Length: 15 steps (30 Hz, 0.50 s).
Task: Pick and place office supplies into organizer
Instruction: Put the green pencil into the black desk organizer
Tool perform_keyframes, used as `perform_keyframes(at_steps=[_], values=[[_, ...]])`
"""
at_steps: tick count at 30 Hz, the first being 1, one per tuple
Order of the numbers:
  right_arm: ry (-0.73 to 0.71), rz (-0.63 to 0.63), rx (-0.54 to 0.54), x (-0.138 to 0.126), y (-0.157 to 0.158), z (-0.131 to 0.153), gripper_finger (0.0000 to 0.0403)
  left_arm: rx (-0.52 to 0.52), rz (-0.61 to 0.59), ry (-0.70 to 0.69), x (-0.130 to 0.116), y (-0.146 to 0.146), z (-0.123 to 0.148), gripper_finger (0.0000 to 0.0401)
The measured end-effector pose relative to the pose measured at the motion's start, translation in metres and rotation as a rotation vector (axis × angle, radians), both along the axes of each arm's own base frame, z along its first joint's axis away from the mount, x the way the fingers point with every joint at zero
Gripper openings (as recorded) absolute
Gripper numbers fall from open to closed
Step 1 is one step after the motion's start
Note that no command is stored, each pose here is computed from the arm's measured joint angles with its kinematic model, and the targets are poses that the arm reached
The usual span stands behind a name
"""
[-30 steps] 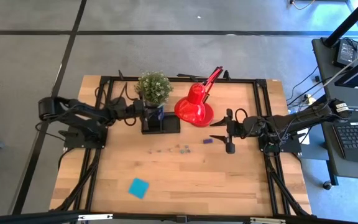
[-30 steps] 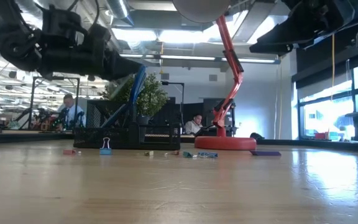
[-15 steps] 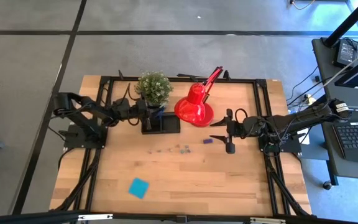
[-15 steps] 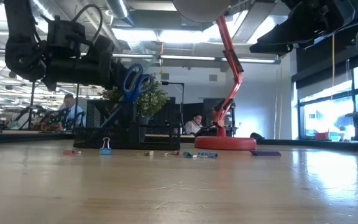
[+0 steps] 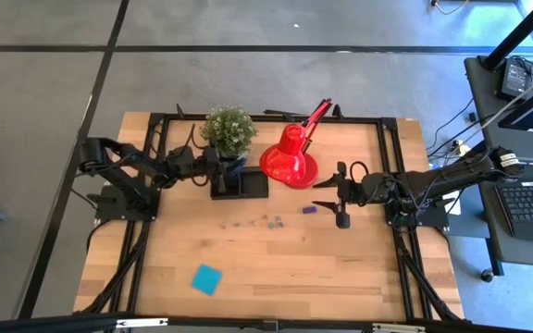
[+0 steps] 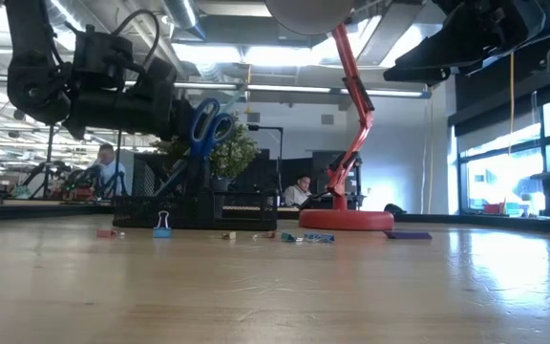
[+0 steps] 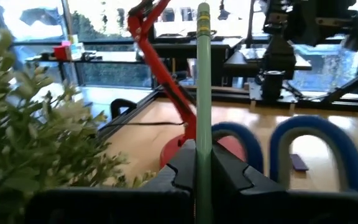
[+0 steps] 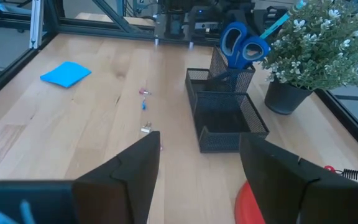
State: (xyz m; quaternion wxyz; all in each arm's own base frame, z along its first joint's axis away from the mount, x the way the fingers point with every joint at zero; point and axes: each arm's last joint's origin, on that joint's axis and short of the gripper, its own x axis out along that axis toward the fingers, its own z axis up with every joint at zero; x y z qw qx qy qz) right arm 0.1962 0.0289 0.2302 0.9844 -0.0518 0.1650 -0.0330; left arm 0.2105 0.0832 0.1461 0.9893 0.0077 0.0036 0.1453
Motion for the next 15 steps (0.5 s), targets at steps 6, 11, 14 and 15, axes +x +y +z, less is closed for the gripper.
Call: perform_keyframes(at_steps=[6,11,14,15], values=[[0.0,0.0,0.0,0.0,0.0,0.0,0.0222,-0.04,0.046,0.031,-0.009,-0.002,-0.008,0.0017],[-0.001,-0.006,-0.003,0.0,-0.002,0.0,0.0222,-0.047,0.097,0.012,-0.021,-0.008,-0.013,0.0017],[-0.001,-0.02,-0.003,0.001,-0.004,0.0,0.0222,-0.048,0.093,0.014,-0.021,-0.009,-0.013,0.0017],[-0.001,-0.024,-0.003,0.001,-0.005,0.0,0.0222,-0.051,0.091,0.018,-0.021,-0.009,-0.014,0.0017]])
